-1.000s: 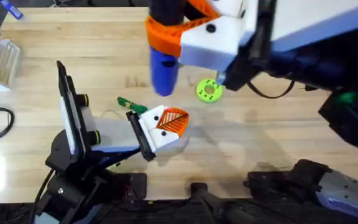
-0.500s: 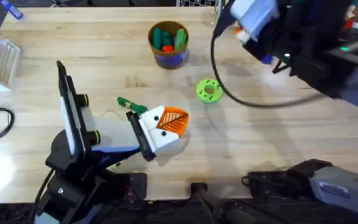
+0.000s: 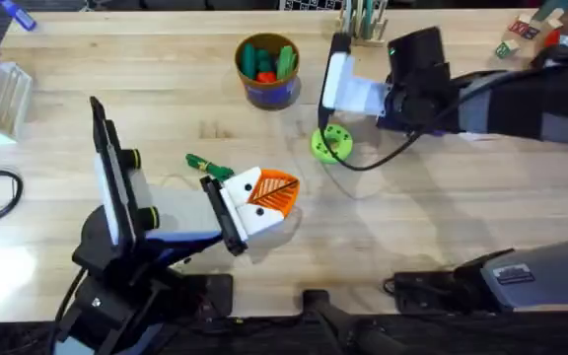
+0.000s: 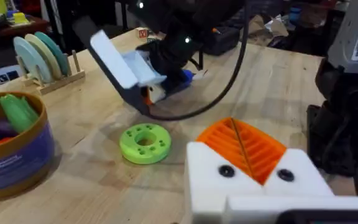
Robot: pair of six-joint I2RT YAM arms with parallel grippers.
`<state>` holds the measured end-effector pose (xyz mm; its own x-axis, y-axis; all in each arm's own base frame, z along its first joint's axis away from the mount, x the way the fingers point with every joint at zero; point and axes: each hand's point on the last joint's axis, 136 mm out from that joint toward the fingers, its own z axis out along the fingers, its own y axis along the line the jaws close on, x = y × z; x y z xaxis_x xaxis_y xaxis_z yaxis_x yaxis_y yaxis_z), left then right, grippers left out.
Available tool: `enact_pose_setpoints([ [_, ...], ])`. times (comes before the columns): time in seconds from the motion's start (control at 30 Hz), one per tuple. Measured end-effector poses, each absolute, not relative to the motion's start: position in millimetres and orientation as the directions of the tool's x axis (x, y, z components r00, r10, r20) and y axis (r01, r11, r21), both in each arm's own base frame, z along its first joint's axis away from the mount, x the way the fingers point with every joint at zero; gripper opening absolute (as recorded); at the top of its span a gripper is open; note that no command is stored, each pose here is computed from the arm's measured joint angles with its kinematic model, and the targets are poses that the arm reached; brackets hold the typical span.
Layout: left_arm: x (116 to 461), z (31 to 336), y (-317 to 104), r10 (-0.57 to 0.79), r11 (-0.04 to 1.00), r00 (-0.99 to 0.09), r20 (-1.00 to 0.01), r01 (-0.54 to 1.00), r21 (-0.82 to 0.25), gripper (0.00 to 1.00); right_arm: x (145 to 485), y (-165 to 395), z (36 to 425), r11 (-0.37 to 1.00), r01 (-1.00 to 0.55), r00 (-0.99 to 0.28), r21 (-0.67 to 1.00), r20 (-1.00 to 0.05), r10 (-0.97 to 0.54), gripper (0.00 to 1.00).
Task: Pick up the gripper from the table and insert it into the empty holder that is missing its gripper. Then pick up a screw, insert it into the mounting hole, and use the screwdriver to tighten it. Finally, clean up the table by picking up the vegetable and placing it into the bucket.
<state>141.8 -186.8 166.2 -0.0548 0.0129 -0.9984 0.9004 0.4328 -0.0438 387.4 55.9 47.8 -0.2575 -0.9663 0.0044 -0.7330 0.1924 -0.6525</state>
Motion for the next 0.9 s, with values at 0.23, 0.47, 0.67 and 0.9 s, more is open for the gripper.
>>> enact_pose_setpoints([
  [0.23, 141.9, 166.2, -186.8, 0.013, 0.433, -0.055, -0.998, 0.900, -0.044, 0.013, 378.1, 53.2, 43.2, 0.160, -0.785, -0.245, -0.599, 0.063, -0.967, 0.492],
  [0.47, 141.8, 166.2, -186.8, 0.013, 0.433, -0.055, -0.998, 0.900, -0.044, 0.013, 380.8, 56.8, 54.2, 0.174, -0.774, -0.257, -0.609, 0.051, -0.965, 0.986],
  [0.67, 141.9, 166.2, -186.8, 0.013, 0.433, -0.054, -0.998, 0.900, -0.043, 0.453, 370.6, 72.4, 55.9, 0.253, -0.759, -0.307, -0.600, -0.012, -0.952, 0.989],
  [0.9, 141.9, 166.1, -186.8, 0.013, 0.433, -0.055, -0.998, 0.900, -0.044, 0.987, 342.0, 94.0, 70.1, 0.426, -0.742, -0.402, -0.517, -0.165, -0.900, 0.989],
])
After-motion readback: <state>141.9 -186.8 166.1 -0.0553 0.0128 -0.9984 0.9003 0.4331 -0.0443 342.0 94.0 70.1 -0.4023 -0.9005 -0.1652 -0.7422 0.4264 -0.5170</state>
